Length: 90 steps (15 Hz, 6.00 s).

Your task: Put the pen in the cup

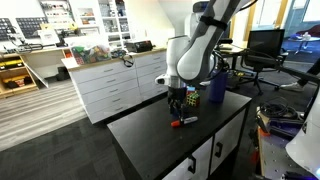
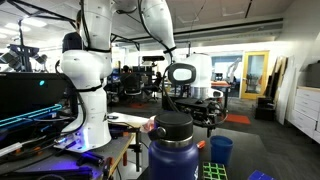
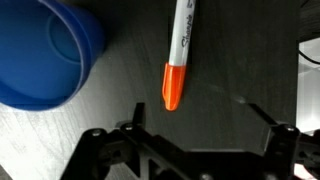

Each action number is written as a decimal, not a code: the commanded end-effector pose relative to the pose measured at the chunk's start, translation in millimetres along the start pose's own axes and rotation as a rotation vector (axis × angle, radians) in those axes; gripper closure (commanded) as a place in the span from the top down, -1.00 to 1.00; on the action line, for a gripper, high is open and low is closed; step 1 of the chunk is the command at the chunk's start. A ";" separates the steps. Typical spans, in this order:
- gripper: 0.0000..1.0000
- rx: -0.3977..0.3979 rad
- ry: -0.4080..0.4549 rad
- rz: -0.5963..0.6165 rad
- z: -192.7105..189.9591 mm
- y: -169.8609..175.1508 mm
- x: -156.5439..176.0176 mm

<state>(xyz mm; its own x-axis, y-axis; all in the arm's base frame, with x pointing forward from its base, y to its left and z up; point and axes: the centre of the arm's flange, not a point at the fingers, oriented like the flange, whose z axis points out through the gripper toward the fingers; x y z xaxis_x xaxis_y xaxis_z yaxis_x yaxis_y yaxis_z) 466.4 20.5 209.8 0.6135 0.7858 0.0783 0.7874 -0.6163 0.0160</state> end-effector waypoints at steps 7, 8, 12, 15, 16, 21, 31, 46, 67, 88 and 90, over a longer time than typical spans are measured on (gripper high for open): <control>1.00 0.001 0.006 -0.023 22.9 16.0 -4.3; 1.00 0.001 0.007 -0.023 25.1 16.0 -5.0; 1.00 0.006 0.005 -0.030 31.7 16.1 -6.2; 1.00 0.008 0.004 -0.035 36.2 16.2 -7.8; 1.00 0.010 0.004 -0.036 37.5 16.5 -8.1; 1.00 0.017 0.002 -0.038 41.9 16.8 -9.9; -0.41 0.016 0.017 -0.033 43.8 20.0 -8.4; -0.87 -0.022 0.025 0.018 22.3 23.4 3.2; -0.87 -0.124 0.172 0.181 -43.6 43.6 37.9; -0.87 -0.212 0.461 0.450 -136.6 74.9 17.5; -0.87 -0.216 0.487 0.449 -138.8 72.9 11.3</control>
<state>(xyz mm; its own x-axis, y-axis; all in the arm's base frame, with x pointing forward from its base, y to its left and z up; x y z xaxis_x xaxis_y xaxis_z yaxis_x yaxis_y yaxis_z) 543.4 -10.5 344.1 0.7712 0.3734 0.5157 0.4030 -0.9133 0.0586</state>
